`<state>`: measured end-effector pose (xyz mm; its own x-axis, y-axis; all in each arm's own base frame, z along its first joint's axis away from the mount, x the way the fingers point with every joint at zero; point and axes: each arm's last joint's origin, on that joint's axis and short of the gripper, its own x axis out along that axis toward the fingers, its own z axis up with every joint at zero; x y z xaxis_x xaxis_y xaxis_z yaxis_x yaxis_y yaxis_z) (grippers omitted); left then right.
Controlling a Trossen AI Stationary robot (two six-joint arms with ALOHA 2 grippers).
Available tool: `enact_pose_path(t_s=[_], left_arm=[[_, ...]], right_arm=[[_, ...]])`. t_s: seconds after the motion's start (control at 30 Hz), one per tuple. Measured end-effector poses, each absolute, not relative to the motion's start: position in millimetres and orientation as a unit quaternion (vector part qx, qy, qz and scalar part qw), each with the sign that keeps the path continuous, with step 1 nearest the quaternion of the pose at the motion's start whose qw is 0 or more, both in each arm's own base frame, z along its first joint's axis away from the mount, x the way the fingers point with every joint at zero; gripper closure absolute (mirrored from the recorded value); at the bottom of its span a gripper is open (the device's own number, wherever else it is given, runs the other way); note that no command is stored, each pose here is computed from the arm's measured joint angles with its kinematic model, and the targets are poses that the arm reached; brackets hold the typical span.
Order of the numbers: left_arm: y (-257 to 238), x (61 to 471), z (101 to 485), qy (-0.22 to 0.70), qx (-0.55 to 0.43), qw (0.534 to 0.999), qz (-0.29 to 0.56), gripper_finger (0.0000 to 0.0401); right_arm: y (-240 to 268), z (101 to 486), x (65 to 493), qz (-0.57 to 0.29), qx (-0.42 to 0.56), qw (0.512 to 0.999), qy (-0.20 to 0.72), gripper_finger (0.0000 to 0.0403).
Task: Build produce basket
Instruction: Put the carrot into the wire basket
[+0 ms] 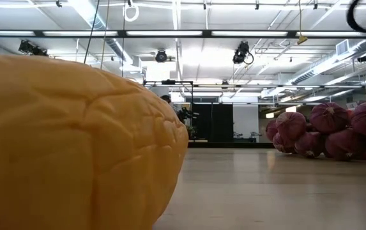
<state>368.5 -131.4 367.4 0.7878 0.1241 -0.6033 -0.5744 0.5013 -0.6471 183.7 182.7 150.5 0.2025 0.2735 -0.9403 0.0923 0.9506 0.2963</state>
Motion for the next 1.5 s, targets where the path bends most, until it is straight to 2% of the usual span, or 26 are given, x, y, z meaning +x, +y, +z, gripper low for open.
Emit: enact_pose_path(t_s=[0.27,0.57,0.77,0.93,1.07,1.23,1.5], left_arm=[[-59.1,344.9,419.3,0.185,-0.373,0.884,0.214,0.0014],[-30.1,283.8,469.2,0.148,-0.289,0.926,0.192,0.0014],[-15.7,245.7,472.4,0.19,-0.28,0.91,0.239,0.0014],[-11.1,238.8,473.9,0.185,-0.289,0.904,0.256,0.0014],[-6.2,237.1,471.6,0.194,-0.287,0.897,0.273,0.0014],[11.8,232.2,464.9,0.2,-0.321,0.861,0.339,0.0014],[44.0,240.7,473.8,0.109,-0.371,0.842,0.376,0.0014]], right_arm=[[167.3,185.7,221.4,-0.013,0.251,0.802,0.542,0.0274],[104.6,221.5,283.2,-0.085,0.345,0.833,0.423,0.0273],[55.8,251.0,311.3,-0.12,0.379,0.851,0.344,0.0273],[22.9,277.4,328.1,-0.119,0.409,0.868,0.255,0.0273],[-6.0,283.3,332.3,-0.131,0.425,0.87,0.212,0.0273],[-40.1,291.5,334.2,-0.106,0.416,0.887,0.172,0.0273],[-71.8,318.0,335.4,-0.016,0.395,0.917,0.056,0.0273]])
